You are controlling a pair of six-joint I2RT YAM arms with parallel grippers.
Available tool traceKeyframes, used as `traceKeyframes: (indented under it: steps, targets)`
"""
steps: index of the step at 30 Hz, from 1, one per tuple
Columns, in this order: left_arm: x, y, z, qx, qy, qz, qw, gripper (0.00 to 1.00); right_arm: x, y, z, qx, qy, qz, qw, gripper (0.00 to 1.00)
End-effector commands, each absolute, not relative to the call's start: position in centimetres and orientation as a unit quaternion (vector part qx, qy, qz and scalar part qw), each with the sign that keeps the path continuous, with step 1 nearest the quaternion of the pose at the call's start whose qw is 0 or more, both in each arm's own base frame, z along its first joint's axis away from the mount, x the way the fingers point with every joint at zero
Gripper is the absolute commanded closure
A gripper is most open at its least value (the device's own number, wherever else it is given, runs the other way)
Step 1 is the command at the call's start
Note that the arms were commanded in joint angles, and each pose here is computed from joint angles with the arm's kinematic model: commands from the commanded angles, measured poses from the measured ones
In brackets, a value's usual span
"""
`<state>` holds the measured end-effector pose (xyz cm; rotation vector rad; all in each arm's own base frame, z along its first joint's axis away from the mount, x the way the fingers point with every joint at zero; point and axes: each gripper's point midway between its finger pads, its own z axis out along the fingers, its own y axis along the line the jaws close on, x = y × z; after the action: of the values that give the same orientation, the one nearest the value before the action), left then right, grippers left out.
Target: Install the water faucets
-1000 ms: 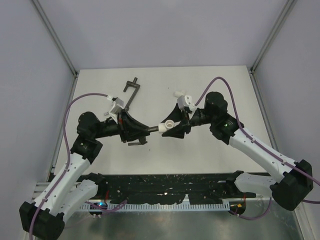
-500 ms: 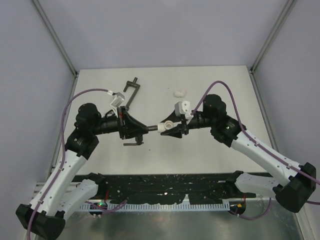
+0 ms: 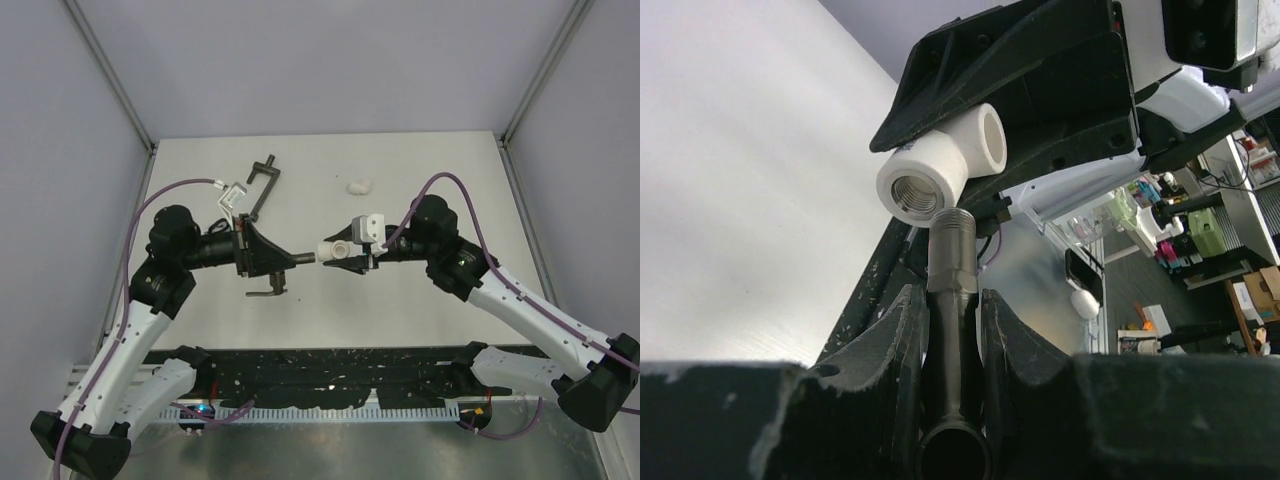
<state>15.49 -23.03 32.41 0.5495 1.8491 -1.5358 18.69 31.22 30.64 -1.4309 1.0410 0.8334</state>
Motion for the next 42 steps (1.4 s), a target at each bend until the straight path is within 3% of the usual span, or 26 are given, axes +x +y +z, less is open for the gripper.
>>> traceKeyframes:
  steps: [1, 13, 23, 31, 42]
  targets:
    - [14.9, -23.1, 34.8, 0.217, 0.671, -0.622, 0.340, 1.00, 16.8, 31.3, 34.5, -0.610, 0.359, 0.369, 0.602, 0.95]
    - [14.8, -23.4, 36.7, 0.202, 0.653, -0.655, 0.322, 1.00, 16.1, 31.5, 35.9, -0.624, 0.328, 0.341, 0.622, 0.95]
    - [14.3, -23.7, 36.9, 0.167, 0.661, -0.686, 0.253, 1.00, 16.1, 31.4, 37.2, -0.628, 0.306, 0.315, 0.643, 0.95]
    - [13.6, -23.7, 37.2, 0.176, 0.655, -0.697, 0.234, 1.00, 15.3, 31.4, 37.1, -0.647, 0.298, 0.326, 0.622, 0.95]
    - [13.7, -23.8, 37.7, 0.201, 0.650, -0.687, 0.255, 1.00, 15.2, 32.1, 36.3, -0.655, 0.320, 0.338, 0.595, 0.95]
